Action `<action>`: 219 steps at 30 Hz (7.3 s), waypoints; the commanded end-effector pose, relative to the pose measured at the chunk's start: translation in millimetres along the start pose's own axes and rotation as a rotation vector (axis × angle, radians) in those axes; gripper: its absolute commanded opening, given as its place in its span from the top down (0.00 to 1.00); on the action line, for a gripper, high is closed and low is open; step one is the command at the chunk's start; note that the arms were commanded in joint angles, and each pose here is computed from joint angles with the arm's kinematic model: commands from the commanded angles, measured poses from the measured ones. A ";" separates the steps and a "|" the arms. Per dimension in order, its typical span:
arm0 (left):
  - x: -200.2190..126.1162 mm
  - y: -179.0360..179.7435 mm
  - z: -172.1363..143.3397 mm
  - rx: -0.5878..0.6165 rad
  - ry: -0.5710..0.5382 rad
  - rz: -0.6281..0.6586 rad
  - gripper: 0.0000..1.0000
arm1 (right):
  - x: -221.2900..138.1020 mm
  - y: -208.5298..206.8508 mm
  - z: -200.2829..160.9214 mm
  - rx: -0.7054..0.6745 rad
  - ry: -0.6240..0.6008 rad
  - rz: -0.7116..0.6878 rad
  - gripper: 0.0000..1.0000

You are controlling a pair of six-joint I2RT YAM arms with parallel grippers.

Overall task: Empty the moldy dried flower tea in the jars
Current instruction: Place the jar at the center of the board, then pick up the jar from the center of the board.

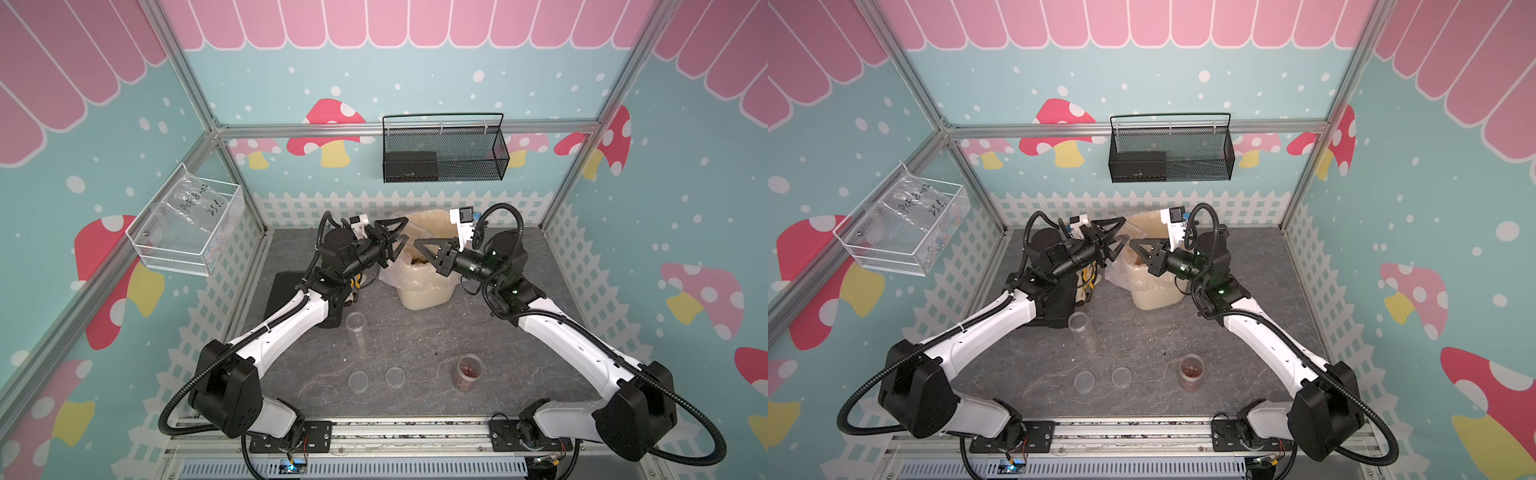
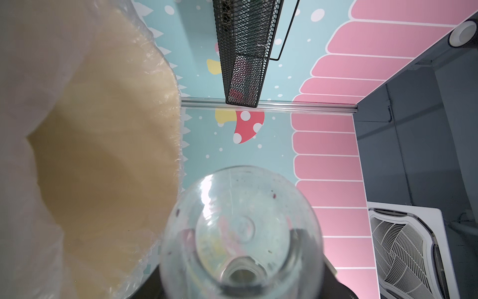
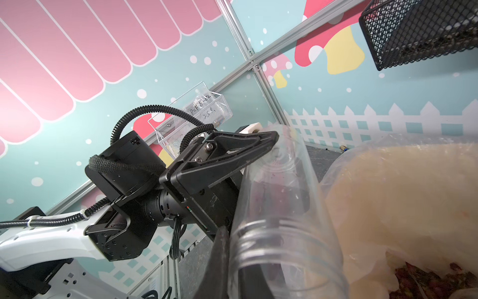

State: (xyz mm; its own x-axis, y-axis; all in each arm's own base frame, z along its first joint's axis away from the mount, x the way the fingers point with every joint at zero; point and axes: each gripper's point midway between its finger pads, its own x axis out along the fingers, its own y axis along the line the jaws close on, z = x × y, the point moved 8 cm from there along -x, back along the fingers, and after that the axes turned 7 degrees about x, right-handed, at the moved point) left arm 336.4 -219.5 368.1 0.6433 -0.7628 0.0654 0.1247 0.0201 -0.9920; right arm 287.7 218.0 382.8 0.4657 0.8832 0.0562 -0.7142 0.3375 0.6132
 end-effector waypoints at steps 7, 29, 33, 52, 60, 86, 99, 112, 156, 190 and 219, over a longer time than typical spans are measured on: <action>-36.3 -24.8 7.5 0.303 -0.131 0.036 0.10 | -16.1 17.7 10.8 -0.089 -0.021 -0.034 1.00; -134.1 -24.7 -16.8 1.143 -0.080 0.393 0.00 | -45.5 41.0 -26.7 -0.105 0.359 -0.229 1.00; -138.7 -19.0 -17.9 1.157 -0.081 0.412 0.00 | -48.6 46.2 -33.5 -0.134 0.425 -0.252 1.00; -148.7 -5.3 -17.0 1.194 -0.100 0.483 0.00 | -25.7 -2.2 -134.0 -0.193 0.959 -0.400 1.00; -148.3 0.8 -16.8 1.194 -0.094 0.498 0.00 | -19.8 -11.1 -165.2 -0.194 1.102 -0.395 1.00; -155.5 7.8 -16.2 1.215 -0.124 0.530 0.00 | 7.7 -25.0 -215.3 -0.232 1.352 -0.422 0.79; -156.7 12.2 -16.0 1.220 -0.124 0.545 0.00 | 25.0 -15.0 -201.3 -0.286 1.299 -0.382 0.69; -160.4 13.5 -18.6 1.265 -0.125 0.523 0.00 | 12.9 26.4 -136.0 -0.420 0.939 -0.388 0.48; -153.2 13.0 -55.7 1.324 0.168 0.206 0.00 | -153.6 8.2 -172.2 0.010 0.868 -0.938 0.19; -153.1 14.1 -55.6 1.327 0.172 0.212 0.00 | -148.3 -27.7 -206.3 0.008 0.974 -0.977 0.48; -122.1 36.3 -120.3 1.875 0.267 -0.124 0.00 | -19.4 64.9 -35.0 -0.390 0.656 -0.411 0.69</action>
State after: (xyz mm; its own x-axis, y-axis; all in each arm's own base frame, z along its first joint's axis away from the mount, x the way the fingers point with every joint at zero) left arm 169.2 -198.7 310.5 0.4486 -0.8859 -0.1185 0.8779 0.4119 0.2441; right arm 212.7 225.8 376.8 0.4547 0.5445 -0.7048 -0.6441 0.7476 0.1620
